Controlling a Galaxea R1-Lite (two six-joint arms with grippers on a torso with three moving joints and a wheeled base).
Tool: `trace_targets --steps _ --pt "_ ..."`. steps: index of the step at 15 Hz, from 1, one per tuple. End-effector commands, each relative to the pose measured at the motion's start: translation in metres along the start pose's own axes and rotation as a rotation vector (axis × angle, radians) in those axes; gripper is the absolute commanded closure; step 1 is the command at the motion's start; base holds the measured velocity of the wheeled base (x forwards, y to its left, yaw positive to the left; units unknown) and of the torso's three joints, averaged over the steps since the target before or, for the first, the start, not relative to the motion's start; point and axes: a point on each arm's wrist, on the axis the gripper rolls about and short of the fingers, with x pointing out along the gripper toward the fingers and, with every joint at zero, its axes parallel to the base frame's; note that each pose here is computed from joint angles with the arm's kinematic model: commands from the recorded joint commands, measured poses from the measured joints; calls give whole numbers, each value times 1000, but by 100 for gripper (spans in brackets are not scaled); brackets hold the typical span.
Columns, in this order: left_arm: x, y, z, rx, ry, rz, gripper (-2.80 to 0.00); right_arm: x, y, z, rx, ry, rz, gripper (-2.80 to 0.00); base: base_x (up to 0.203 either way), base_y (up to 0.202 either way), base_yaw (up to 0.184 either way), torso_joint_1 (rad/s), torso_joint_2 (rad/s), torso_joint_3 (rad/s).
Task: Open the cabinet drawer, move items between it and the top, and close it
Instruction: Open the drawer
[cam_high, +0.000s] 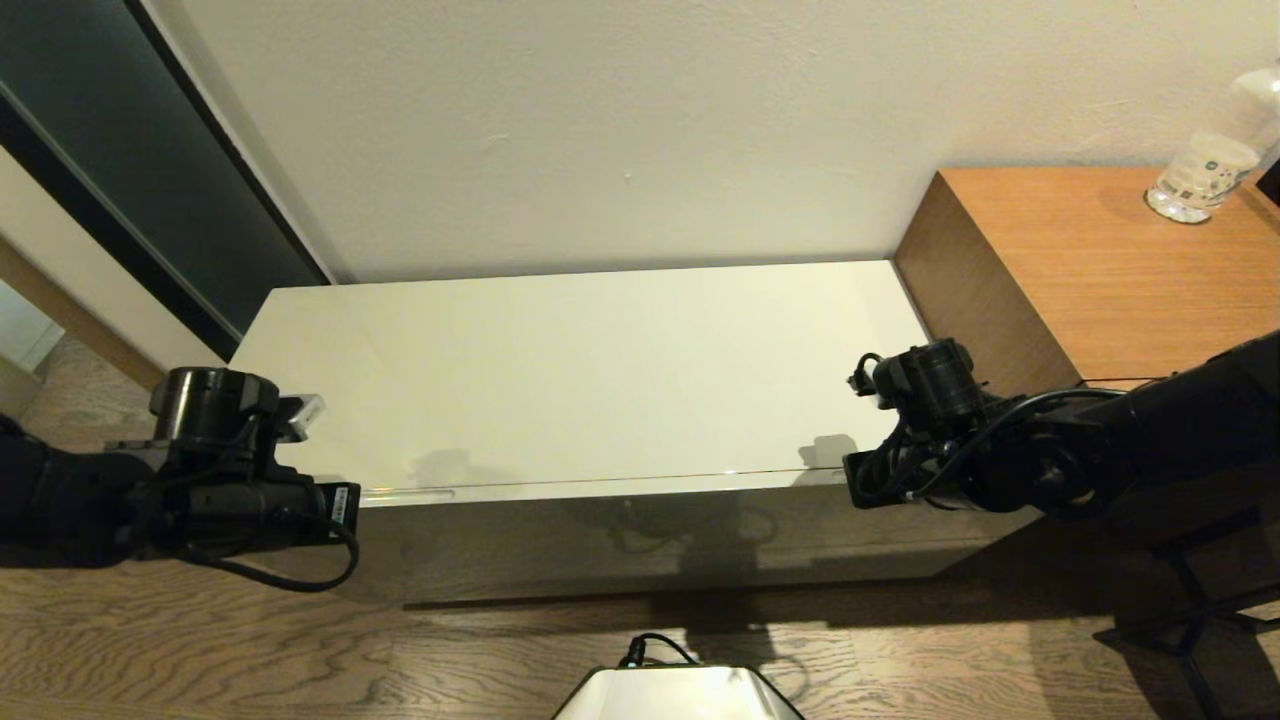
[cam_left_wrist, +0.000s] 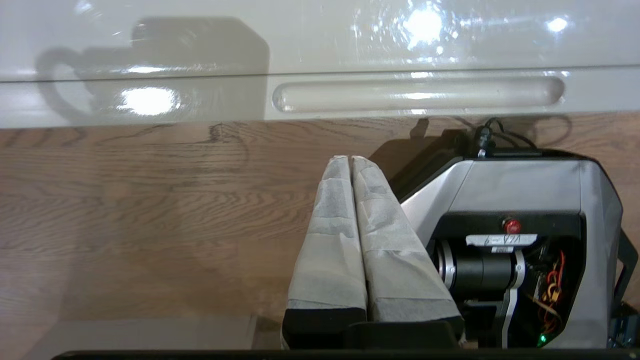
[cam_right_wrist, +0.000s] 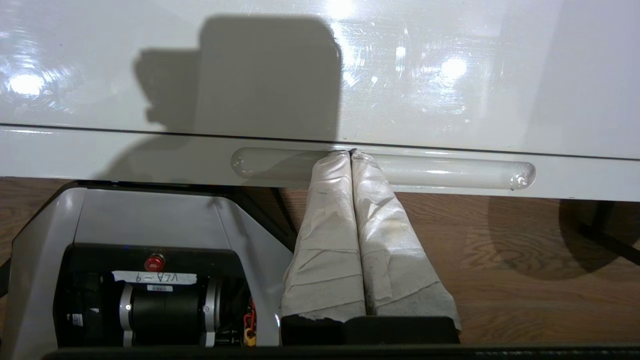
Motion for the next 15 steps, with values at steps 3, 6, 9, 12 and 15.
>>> trace_targets --steps 3,6,9,12,15 --pt "13 1 -2 -2 -12 -2 0 0 1 -1 3 1 0 0 0 0 0 0 0 0" --pt "16 1 -1 0 -29 -3 0 0 2 -1 0 1 2 0 0 0 0 0 0 0" --pt "22 1 -3 -2 -14 0 0 1 4 -2 -2 6 3 0 0 0 0 0 0 0" --pt "24 1 4 9 -78 -5 0 2 5 -3 -5 8 4 0 0 0 0 0 0 0" --pt "11 -1 9 18 -118 -9 0 2 5 -2 2 6 2 0 0 0 0 0 0 0"
